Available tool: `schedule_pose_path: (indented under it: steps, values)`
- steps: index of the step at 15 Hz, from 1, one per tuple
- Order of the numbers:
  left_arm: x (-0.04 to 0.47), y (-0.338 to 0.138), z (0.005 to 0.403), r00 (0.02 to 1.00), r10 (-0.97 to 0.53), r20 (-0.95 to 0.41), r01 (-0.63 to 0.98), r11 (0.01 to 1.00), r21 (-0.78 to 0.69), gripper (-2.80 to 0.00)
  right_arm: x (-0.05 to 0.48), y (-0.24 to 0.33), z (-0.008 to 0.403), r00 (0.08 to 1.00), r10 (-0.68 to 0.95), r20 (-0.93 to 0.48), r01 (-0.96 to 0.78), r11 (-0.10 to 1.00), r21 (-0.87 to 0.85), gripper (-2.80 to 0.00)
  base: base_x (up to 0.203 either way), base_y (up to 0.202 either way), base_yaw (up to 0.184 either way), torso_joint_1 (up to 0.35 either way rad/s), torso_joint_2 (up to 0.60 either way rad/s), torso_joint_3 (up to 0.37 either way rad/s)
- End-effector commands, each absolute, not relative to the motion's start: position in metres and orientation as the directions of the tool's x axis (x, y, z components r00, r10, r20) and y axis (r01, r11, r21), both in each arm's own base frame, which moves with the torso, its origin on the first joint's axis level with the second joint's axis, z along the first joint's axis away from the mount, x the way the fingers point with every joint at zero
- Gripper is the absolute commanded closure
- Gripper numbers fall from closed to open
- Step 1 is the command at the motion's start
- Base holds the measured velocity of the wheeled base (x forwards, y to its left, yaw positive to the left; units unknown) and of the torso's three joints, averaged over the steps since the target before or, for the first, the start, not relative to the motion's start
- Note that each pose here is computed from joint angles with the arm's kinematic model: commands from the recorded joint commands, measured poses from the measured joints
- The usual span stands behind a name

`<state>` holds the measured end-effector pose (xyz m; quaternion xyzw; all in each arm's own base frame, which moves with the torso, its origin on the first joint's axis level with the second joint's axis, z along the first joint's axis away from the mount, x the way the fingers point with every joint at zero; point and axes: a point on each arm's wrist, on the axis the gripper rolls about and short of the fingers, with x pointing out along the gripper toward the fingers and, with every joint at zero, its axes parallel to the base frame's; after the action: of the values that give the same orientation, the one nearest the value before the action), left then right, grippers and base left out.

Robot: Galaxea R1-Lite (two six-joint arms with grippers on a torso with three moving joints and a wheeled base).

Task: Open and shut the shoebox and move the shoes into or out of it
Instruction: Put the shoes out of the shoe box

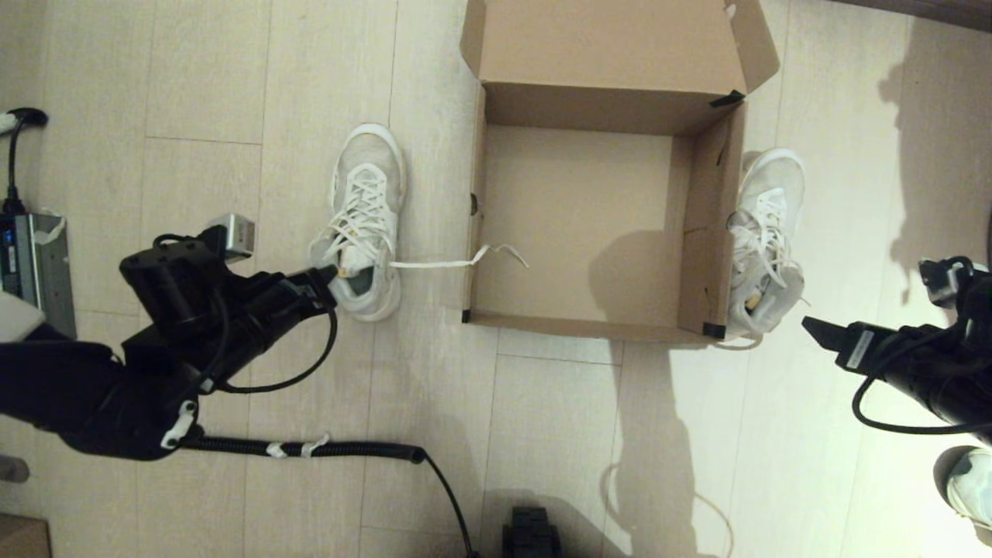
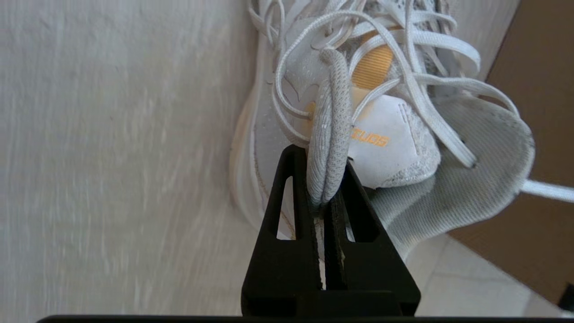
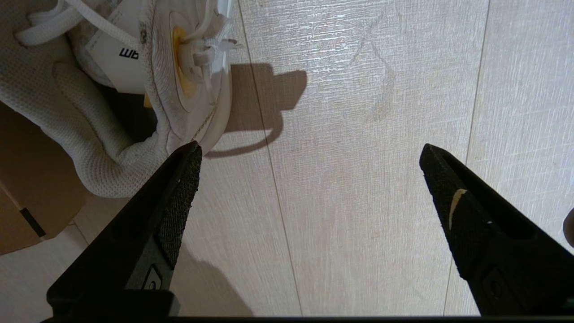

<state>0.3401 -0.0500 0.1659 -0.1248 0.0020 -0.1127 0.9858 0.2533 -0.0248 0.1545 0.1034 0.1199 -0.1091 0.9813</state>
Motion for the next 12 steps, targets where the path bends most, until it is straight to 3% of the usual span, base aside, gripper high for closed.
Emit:
schedule_pose_path:
  steps: [1, 12]
  values:
    - [0.345, -0.057, 0.170, 0.970, -0.237, 0.046, 0.241, 0.938, -0.250, 0.00, 0.255, -0.025, 0.155, 0.950, -0.188, -0.251, 0.236, 0.955, 0.179, -2.80, 0.000, 0.000, 0.000, 0.000, 0.00, 0.000]
    - [0.343, -0.103, 0.181, 0.957, -0.284, 0.063, 0.291, 0.922, -0.255, 0.00, 0.261, -0.014, 0.152, 0.954, -0.147, -0.262, 0.195, 0.966, 0.168, -2.80, 0.000, 0.000, 0.000, 0.000, 0.00, 0.000]
